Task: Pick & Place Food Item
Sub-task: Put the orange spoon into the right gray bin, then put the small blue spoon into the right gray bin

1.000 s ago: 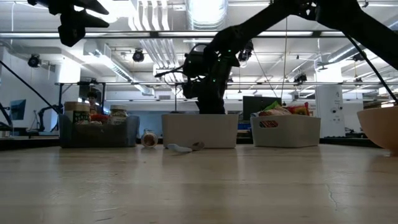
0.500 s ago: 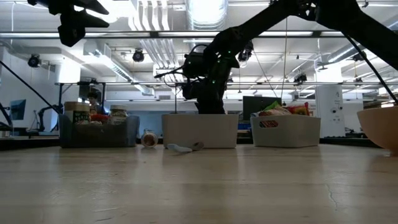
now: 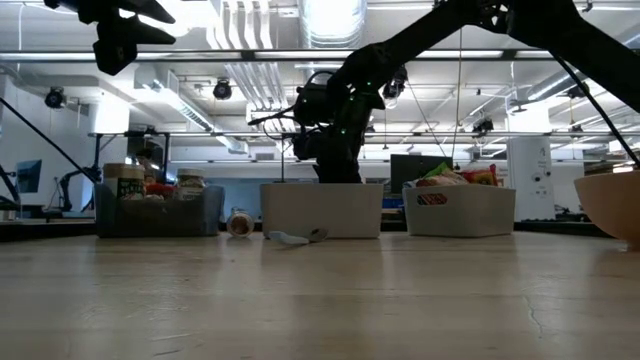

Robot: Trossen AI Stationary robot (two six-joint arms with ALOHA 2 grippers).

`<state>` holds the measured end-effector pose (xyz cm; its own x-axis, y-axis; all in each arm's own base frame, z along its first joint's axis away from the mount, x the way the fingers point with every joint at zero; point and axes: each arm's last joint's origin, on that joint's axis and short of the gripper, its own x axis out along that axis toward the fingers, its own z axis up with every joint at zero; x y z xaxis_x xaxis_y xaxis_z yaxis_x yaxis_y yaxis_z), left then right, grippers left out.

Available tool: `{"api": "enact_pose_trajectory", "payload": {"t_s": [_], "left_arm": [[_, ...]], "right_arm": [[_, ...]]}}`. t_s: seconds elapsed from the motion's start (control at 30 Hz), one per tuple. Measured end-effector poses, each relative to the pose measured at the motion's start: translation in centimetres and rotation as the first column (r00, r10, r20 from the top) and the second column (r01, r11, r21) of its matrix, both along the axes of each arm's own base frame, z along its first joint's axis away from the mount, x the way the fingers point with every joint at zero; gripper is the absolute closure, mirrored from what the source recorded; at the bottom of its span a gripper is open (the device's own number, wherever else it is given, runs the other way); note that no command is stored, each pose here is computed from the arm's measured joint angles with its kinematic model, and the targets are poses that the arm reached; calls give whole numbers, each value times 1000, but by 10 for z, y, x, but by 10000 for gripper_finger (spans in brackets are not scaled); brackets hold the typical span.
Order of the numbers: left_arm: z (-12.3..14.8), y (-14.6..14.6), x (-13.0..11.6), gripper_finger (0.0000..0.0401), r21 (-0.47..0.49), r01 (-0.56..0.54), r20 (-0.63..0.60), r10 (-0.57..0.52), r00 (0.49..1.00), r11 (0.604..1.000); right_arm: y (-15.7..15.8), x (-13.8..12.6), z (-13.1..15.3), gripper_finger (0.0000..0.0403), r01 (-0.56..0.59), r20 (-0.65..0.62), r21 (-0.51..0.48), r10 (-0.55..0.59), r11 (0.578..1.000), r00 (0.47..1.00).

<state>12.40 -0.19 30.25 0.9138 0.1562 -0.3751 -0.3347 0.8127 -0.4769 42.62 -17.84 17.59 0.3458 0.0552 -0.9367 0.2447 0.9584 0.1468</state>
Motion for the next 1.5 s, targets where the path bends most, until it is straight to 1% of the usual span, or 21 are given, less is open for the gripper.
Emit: {"api": "enact_pose_trajectory", "payload": {"t_s": [0.3,0.4,0.47,0.7,0.77,0.87,0.97,1.17,1.3,1.4,1.43,1.5], "left_arm": [[0,0,0,276,-9,-4,1,4,1000,1000],[0,0,0,276,-9,-4,2,4,1000,1000],[0,0,0,276,-9,-4,2,4,1000,1000],[0,0,0,276,-15,-5,2,5,1000,1000],[0,0,0,276,-17,-6,2,6,1000,1000],[0,0,0,276,-19,-7,3,7,1000,1000],[0,0,0,276,-20,-8,3,8,1000,1000],[0,0,0,276,-20,-8,3,8,1000,1000],[0,0,0,276,-24,-9,0,9,1000,1000],[-1,0,0,276,-31,-12,-3,12,1000,999],[-1,0,0,276,-37,-15,-5,15,1000,999],[-2,0,-1,276,-52,-22,-12,22,1000,998]], "right_arm": [[1,0,0,344,-3,1,3,3,1000,1000],[1,1,0,334,8,1,8,-8,1000,1000],[1,1,0,314,13,1,9,-13,1000,1000],[1,1,0,218,28,-1,13,-28,1000,1000],[1,1,0,199,35,-2,12,-35,999,999],[1,0,2,183,38,1,8,-38,999,999],[0,1,7,179,43,7,-6,-43,999,999],[-2,3,26,178,41,17,-42,-40,998,999],[-2,4,40,178,36,18,-44,-35,998,999],[1,2,50,178,34,-10,-33,-35,999,999],[2,1,54,178,47,-25,-22,-48,999,999],[6,-1,60,178,136,-58,17,-135,991,989]]}}
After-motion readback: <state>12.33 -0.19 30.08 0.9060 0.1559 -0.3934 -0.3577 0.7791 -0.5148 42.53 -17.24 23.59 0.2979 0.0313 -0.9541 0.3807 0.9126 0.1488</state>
